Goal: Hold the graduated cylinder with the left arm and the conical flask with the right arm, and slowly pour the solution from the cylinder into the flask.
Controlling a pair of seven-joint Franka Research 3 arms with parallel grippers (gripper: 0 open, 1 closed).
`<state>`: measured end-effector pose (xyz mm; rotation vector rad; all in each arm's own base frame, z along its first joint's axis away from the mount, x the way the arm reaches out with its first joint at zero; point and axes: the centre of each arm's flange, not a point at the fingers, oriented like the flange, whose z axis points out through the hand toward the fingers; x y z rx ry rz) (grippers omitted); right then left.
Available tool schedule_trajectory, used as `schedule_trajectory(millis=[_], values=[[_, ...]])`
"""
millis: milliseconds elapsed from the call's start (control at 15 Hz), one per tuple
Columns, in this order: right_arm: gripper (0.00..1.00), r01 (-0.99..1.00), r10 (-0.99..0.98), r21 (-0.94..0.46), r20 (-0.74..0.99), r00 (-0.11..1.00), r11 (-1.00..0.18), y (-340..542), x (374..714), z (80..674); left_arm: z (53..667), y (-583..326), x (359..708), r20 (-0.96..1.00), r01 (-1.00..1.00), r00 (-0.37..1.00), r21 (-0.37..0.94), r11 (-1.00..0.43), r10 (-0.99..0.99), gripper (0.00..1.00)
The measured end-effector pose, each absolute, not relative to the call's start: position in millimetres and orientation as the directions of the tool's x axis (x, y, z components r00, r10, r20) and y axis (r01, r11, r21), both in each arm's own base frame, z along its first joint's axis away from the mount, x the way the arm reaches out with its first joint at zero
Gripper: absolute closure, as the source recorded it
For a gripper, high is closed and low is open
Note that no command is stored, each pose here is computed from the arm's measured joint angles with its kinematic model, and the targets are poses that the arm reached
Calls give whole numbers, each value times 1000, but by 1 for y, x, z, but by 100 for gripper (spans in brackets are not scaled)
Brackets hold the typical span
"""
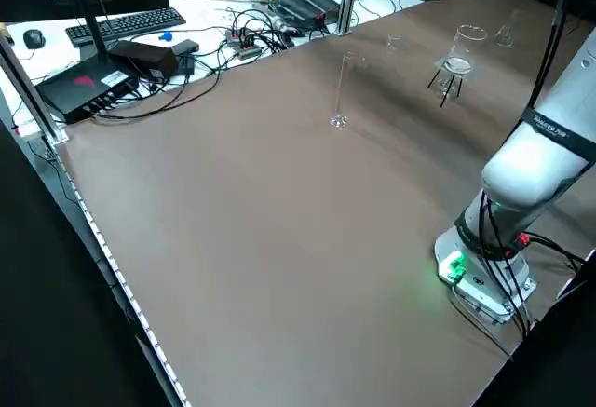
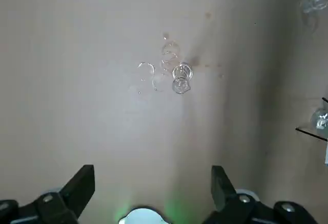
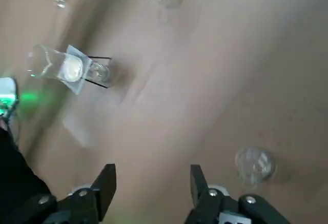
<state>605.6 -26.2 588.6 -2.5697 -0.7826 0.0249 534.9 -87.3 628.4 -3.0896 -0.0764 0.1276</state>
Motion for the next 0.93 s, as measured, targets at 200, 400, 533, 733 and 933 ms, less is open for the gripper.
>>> schedule_trajectory(millis=[200, 400, 533, 733, 933], values=[[34, 409, 436, -357, 5, 900, -840, 0, 600, 598, 629, -85, 535, -84, 55, 995, -40, -998, 58, 0], [36, 342, 358, -312, 4, 934, -886, 1, 597, 613, 633, -86, 535, -78, 57, 995, -22, -998, 58, 0], [36, 306, 314, -288, 19, 949, -907, -6, 594, 623, 634, -86, 535, -75, 59, 995, -21, -998, 60, 0], [35, 282, 283, -267, 35, 958, -922, -14, 594, 628, 634, -85, 535, -75, 60, 995, -21, -998, 62, 0], [36, 224, 222, -234, 38, 974, -946, -24, 598, 625, 634, -84, 535, -75, 61, 995, -20, -998, 62, 0]])
